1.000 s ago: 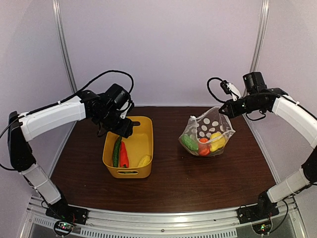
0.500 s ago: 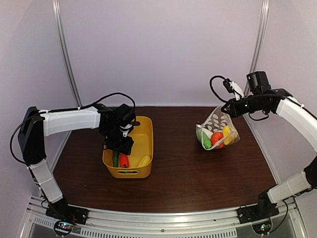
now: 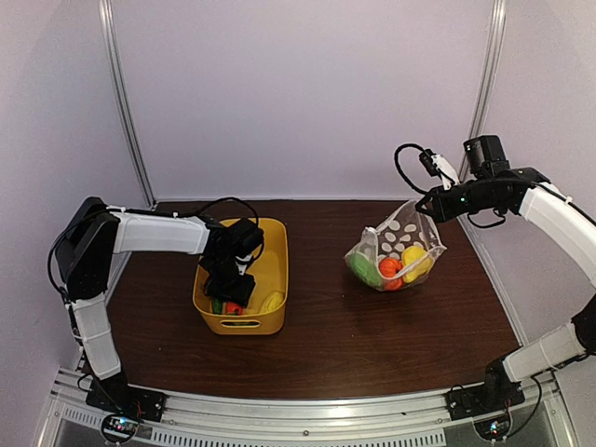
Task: Place the food in the zip-top bag and seal the zipper
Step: Pick up the fake vegetable from the bin.
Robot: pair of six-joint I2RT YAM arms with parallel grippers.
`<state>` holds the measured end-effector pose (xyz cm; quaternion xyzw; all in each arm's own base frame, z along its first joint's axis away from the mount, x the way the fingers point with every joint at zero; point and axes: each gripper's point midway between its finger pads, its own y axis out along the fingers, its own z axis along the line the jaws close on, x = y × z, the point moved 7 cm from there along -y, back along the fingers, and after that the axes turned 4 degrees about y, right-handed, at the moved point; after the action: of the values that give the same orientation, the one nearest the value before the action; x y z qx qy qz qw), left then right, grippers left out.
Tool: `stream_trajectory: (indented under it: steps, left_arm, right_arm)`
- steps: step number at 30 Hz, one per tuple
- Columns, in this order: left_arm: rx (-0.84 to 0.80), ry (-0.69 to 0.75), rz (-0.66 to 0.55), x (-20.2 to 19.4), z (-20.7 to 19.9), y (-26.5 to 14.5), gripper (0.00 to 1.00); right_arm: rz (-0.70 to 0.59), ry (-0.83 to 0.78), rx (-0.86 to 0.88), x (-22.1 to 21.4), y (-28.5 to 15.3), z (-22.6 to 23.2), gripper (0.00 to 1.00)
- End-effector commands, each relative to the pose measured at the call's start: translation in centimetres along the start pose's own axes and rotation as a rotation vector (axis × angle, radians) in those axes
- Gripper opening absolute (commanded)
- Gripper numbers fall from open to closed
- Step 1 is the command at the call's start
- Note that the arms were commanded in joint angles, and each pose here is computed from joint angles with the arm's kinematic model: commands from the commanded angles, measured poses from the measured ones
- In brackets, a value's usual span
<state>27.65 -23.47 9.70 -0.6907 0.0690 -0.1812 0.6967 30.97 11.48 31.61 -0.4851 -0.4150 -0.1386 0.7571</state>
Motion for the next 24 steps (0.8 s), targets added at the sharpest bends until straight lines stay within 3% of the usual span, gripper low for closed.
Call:
stream_trajectory:
  steps: [1, 9, 24]
  left_arm:
    - [0.003, 0.013, -0.047, 1.7, -0.4, 0.6, 0.54]
    - [-0.002, 0.033, -0.124, 3.4, -0.6, -3.0, 0.37]
    - [-0.091, 0.087, -0.475, 6.9, -0.7, -15.5, 0.26]
  right_arm:
    - [-0.039, -0.013, -0.017, 0.4, -0.8, 0.1, 0.00]
    - [-0.023, -0.008, -0.019, 0.0, -0.6, -0.1, 0.00]
    - [-0.024, -0.020, -0.035, 0.2, -0.6, -0.2, 0.00]
